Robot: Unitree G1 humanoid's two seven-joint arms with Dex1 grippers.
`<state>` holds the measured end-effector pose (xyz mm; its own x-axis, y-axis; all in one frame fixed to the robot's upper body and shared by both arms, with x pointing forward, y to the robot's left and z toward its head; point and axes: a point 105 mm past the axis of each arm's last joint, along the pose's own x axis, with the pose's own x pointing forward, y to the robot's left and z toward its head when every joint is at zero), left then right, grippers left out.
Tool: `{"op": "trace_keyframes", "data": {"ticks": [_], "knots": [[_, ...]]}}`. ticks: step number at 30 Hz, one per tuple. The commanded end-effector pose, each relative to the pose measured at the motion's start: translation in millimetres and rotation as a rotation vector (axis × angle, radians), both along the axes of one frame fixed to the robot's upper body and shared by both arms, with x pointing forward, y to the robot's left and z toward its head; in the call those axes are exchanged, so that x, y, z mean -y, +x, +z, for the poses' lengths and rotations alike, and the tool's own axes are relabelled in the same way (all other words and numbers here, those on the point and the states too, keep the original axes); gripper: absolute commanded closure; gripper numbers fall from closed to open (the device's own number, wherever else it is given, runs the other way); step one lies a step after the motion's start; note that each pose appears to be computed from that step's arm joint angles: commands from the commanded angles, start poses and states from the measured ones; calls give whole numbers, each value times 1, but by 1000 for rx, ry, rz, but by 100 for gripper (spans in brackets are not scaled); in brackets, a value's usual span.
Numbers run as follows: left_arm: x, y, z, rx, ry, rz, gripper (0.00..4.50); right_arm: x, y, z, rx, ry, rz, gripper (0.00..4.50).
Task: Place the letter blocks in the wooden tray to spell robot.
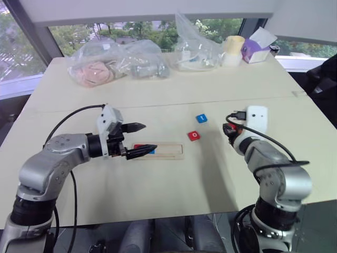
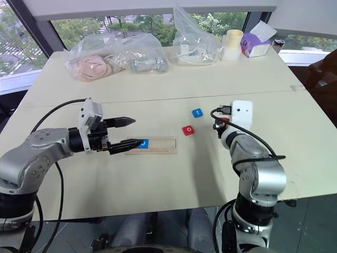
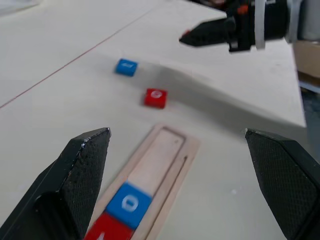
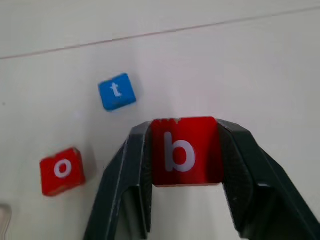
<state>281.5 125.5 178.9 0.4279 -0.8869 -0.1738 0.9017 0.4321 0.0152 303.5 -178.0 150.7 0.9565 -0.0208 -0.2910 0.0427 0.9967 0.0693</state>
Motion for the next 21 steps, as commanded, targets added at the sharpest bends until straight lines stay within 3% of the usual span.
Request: {"op": "trace_keyframes", "data": {"ticks": [1,9,20,21], "knots": [[-3,7,0,22,11,-8,0,-9,-19,-7,-15,-10,-4,325],[-25,16,-7,40,99,23,0,-14,-22,-36,-127,48,-29,325],[-26,11,-10,34,109,33,0,-29,-24,-52,-207,136,14,325],[-27,11,-10,34,109,36,0,-29,-24,-54,-221,151,7,222]]}}
